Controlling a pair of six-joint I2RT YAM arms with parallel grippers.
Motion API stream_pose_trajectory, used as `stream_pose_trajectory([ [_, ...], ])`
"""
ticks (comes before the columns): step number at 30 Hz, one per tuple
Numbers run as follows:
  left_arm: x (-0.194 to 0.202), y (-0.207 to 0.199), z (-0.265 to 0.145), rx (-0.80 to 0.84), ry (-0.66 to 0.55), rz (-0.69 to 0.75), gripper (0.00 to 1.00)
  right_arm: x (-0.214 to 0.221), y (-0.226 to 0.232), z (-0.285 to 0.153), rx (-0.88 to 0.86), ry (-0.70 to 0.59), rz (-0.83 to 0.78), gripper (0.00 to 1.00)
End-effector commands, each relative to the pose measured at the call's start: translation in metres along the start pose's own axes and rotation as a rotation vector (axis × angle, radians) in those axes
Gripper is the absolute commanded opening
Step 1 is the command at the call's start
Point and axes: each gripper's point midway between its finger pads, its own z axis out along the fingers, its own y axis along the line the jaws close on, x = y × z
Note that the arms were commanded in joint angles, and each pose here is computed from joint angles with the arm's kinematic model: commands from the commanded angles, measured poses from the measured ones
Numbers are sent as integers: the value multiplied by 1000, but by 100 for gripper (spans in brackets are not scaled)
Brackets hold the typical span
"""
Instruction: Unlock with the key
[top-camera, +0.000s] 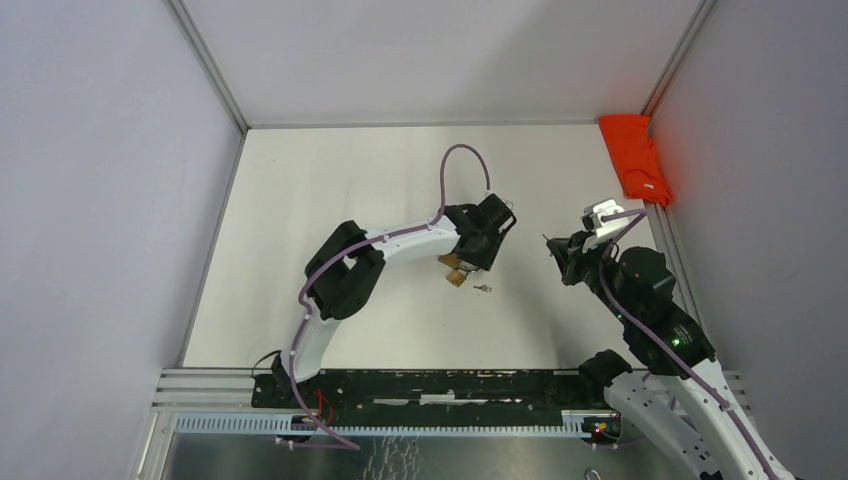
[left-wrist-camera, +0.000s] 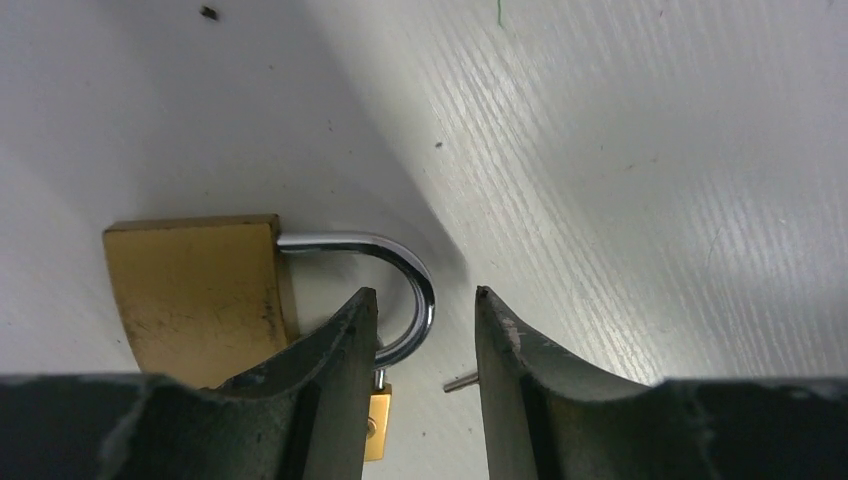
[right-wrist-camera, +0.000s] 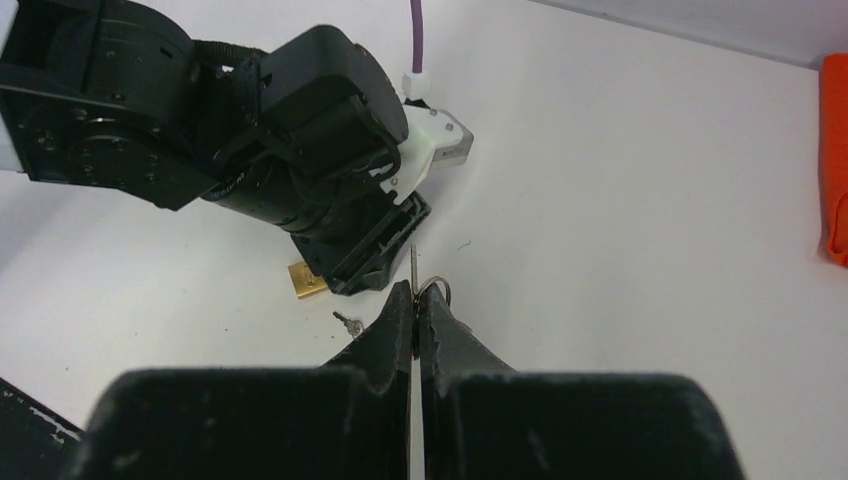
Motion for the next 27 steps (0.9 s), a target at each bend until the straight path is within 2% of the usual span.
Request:
stream_pose_trajectory([
  [1, -2, -2, -3, -59, -2, 26, 47, -17, -6, -8, 33, -44, -9, 0],
  [7, 9, 11, 6, -125, 24, 48, 45, -18, -5, -7, 28, -52, -5, 0],
  [8, 11, 11, 8, -124, 31, 54, 41, -18, -5, -7, 26, -53, -5, 0],
  [11, 11, 12, 13, -126, 33, 57, 10, -20, -3, -6, 18, -62, 0, 0],
  [12, 10, 12, 14, -131, 29, 59, 3, -21, -3, -6, 16, -63, 3, 0],
  [18, -26, 17, -9, -161, -76, 58, 2, -22, -1, -4, 7, -72, 13, 0],
  [23, -87, 32, -72, -153, -257, -12, 2, -21, 3, 2, -10, -73, 26, 0],
  [27, -119, 55, -119, -134, -371, -80, 2, -21, 8, 8, -33, -71, 35, 0],
])
